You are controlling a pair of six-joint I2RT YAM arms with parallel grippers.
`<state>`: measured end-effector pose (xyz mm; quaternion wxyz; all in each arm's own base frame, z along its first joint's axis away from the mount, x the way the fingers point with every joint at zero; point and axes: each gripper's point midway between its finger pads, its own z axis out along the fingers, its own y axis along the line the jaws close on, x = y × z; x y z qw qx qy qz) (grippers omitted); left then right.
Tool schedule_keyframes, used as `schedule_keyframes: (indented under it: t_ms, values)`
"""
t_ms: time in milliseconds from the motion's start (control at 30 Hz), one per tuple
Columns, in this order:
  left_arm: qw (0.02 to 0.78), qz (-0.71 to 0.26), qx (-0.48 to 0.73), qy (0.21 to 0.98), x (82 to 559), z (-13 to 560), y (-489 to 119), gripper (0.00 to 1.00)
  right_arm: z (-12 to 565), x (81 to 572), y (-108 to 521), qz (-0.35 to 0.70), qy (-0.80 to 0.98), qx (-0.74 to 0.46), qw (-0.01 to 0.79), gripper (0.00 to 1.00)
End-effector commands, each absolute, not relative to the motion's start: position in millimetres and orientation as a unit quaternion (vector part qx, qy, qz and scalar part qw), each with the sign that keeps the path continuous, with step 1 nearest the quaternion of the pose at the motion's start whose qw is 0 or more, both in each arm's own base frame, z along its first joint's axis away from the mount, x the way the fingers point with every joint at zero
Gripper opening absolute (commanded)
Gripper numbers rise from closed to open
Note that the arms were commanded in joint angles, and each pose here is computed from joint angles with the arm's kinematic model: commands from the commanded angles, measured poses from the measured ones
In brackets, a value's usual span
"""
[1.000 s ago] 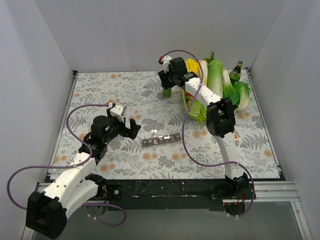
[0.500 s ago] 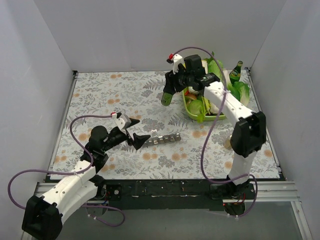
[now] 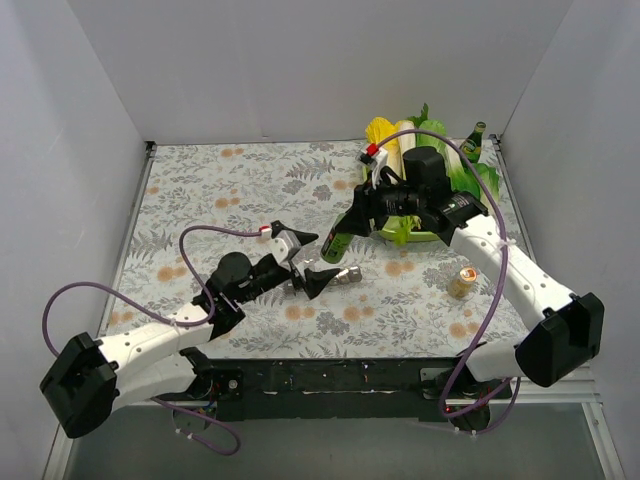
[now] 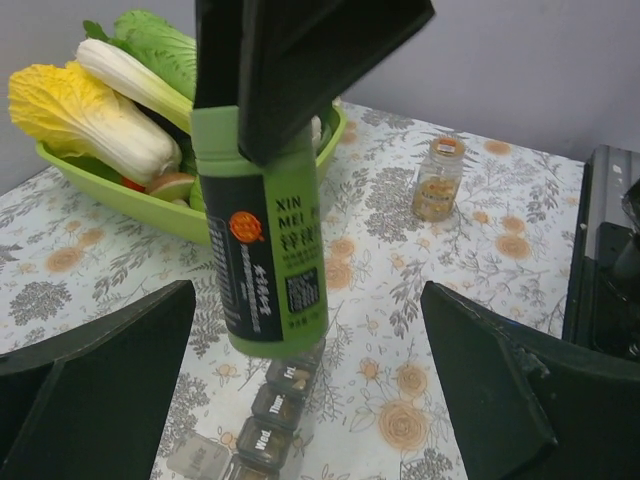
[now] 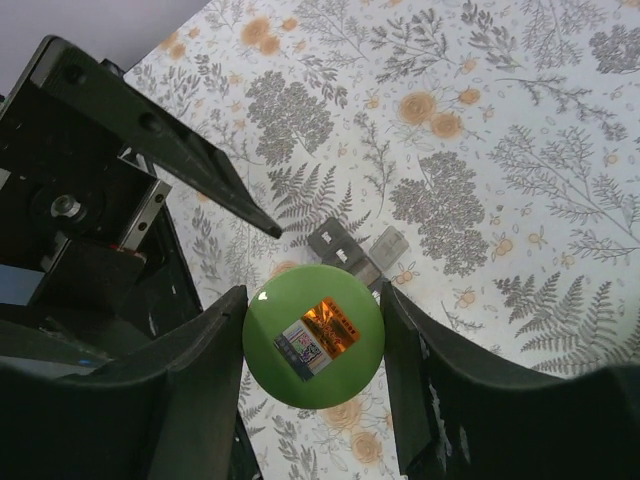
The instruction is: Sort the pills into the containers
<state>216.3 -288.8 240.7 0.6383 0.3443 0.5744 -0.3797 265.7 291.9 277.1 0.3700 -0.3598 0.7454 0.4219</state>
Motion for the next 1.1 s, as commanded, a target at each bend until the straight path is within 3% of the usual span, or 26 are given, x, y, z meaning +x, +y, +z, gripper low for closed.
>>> schedule_keyframes:
  t_ms: [0, 400, 600, 700, 767, 833, 867, 933, 1033, 1067]
  values:
    - [0.683, -0.347, 0.309, 0.564, 238, 270, -300, 0.98, 307, 247, 294, 0.466, 0.705, -0.365, 0.390, 0.16]
    - [0.675, -0.272, 0.285, 0.623, 267, 240, -309, 0.98, 314, 233, 293, 0.488, 0.692, -0.365, 0.387, 0.15]
    - [0.668, -0.299, 0.295, 0.614, 256, 247, -313, 0.82, 310, 234, 293, 0.489, 0.696, -0.361, 0.384, 0.15]
    - [0.662, -0.312, 0.303, 0.611, 250, 246, -315, 0.67, 309, 234, 293, 0.491, 0.695, -0.359, 0.383, 0.15]
    - [0.652, -0.328, 0.317, 0.605, 243, 245, -320, 0.48, 306, 232, 293, 0.492, 0.697, -0.358, 0.379, 0.16]
    - [0.646, -0.340, 0.322, 0.603, 239, 247, -322, 0.26, 304, 231, 293, 0.493, 0.696, -0.359, 0.379, 0.16]
    - [0.643, -0.346, 0.322, 0.603, 236, 247, -323, 0.06, 302, 231, 293, 0.494, 0.696, -0.360, 0.377, 0.17]
    - [0.637, -0.356, 0.329, 0.600, 229, 247, -322, 0.00, 301, 230, 291, 0.487, 0.691, -0.371, 0.383, 0.20]
    - [0.626, -0.381, 0.345, 0.586, 213, 250, -321, 0.00, 301, 213, 287, 0.482, 0.642, -0.448, 0.394, 0.50]
    - [0.619, -0.385, 0.350, 0.589, 208, 245, -319, 0.00, 303, 205, 285, 0.480, 0.623, -0.474, 0.395, 0.73]
